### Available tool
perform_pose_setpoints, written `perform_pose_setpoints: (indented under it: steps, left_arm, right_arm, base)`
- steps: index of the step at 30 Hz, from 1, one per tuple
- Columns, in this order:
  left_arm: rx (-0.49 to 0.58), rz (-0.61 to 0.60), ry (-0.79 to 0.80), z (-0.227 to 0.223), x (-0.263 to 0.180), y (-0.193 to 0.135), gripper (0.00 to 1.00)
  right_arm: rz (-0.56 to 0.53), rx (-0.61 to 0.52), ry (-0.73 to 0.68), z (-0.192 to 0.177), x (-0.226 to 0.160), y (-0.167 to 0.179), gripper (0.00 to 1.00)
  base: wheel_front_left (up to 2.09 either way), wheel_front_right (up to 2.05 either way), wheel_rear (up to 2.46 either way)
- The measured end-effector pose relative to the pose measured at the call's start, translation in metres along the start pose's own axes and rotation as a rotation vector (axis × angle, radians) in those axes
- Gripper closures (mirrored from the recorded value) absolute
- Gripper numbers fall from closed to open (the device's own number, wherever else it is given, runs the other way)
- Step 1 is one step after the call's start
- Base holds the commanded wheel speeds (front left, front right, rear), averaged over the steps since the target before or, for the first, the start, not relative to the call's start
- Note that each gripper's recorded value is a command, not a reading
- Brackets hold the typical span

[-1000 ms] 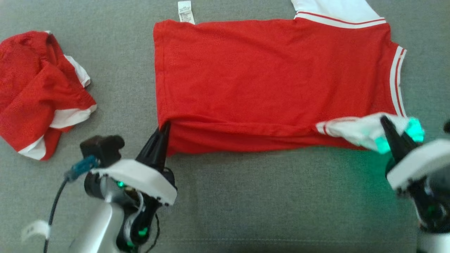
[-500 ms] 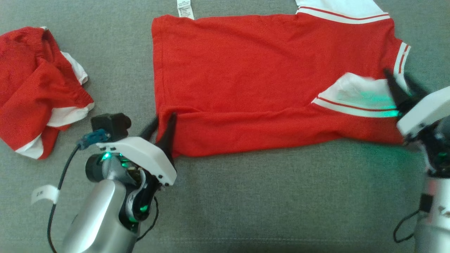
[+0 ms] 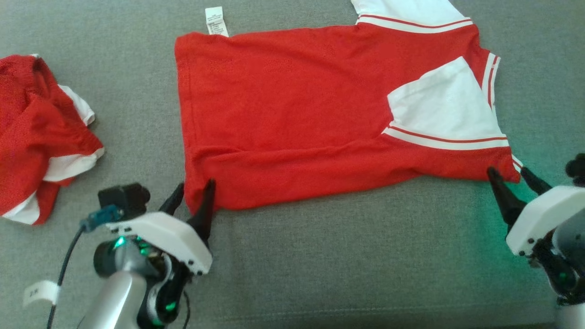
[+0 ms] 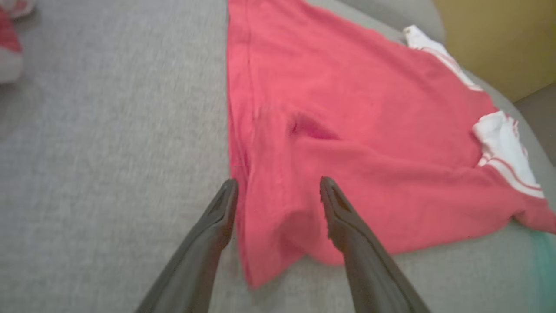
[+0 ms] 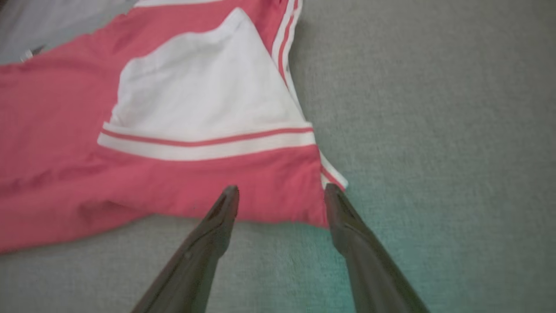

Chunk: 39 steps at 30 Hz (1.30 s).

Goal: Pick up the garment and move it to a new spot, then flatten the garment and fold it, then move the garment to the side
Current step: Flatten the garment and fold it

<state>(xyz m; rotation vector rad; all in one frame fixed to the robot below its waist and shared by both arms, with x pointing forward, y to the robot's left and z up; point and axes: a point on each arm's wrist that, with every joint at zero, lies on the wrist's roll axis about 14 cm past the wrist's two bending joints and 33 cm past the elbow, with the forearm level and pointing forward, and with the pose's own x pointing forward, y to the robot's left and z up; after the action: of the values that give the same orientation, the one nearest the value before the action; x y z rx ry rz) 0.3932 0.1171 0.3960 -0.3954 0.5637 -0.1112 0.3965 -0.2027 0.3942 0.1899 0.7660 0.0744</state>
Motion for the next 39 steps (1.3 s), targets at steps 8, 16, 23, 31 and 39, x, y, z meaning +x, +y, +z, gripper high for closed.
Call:
perform_pose_setpoints:
  steps: [8, 16, 23, 31, 39]
  left_arm:
    - [0.049, 0.030, 0.108, -0.016, 0.003, 0.013, 0.00]
    - [0.070, 0.026, 0.160, -0.019, 0.009, 0.019, 0.00]
    - [0.055, -0.010, 0.211, -0.023, 0.010, 0.012, 0.00]
    - [0.052, -0.057, 0.281, -0.035, 0.005, 0.003, 1.00]
    - [0.052, -0.098, 0.294, -0.027, -0.015, 0.002, 1.00]
  right_arm:
    - [-0.051, -0.050, 0.057, -0.004, 0.021, -0.013, 0.00]
    - [-0.060, -0.089, 0.131, -0.007, 0.040, -0.017, 0.00]
    - [-0.028, -0.077, 0.164, -0.008, 0.041, -0.015, 0.00]
    - [0.025, -0.072, 0.198, -0.011, 0.040, -0.006, 1.00]
    - [0.014, -0.091, 0.226, -0.006, 0.022, -0.018, 1.00]
  base:
    - [0.00, 0.00, 0.00]
    - [0.00, 0.00, 0.00]
    - [0.00, 0.00, 0.00]
    - [0.00, 0.00, 0.00]
    - [0.00, 0.00, 0.00]
